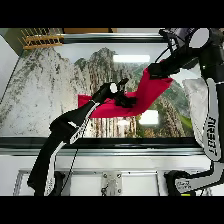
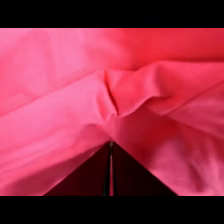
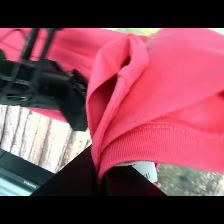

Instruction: Fold the clothes and pants, and hang the long-sleeved shirts on hangers.

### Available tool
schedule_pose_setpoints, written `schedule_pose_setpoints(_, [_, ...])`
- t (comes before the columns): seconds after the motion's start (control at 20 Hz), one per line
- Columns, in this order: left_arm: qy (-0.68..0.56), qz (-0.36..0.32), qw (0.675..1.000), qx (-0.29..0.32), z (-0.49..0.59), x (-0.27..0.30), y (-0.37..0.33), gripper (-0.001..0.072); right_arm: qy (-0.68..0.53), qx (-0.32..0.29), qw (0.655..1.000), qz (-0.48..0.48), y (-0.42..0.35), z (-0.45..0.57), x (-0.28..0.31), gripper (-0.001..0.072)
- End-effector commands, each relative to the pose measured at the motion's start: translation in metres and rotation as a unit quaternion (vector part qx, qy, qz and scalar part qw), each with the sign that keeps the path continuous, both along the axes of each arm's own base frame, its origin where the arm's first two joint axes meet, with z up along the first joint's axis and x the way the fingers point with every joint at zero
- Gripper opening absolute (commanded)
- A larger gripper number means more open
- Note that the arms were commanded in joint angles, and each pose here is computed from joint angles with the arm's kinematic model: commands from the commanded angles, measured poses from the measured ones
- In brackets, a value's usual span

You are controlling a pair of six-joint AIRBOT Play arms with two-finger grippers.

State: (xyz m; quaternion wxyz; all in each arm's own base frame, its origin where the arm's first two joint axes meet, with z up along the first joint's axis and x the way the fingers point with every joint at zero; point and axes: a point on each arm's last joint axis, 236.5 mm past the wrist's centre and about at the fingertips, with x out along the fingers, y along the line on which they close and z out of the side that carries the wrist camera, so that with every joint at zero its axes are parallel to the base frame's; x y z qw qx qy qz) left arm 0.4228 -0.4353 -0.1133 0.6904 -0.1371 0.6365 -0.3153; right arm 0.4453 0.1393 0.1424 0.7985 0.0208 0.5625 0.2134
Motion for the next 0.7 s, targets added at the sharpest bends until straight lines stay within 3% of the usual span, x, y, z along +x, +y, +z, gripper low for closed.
schedule_pose_setpoints(0.0, [-0.015,0.013,1.000,-0.006,0.017,0.015,0.010,0.0007,-0.004,0.006,1.000,0.010,0.020,0.003,-0.003,0.0010])
schedule_pose_setpoints(0.35, [-0.083,0.118,0.989,-0.035,0.110,0.103,0.118,0.0007,-0.017,0.035,0.999,0.026,0.079,0.005,-0.007,0.0009])
schedule_pose_setpoints(0.65, [-0.117,0.188,0.975,-0.033,0.173,0.137,0.236,0.0007,0.005,0.076,0.994,0.080,0.169,-0.033,-0.017,0.0010])
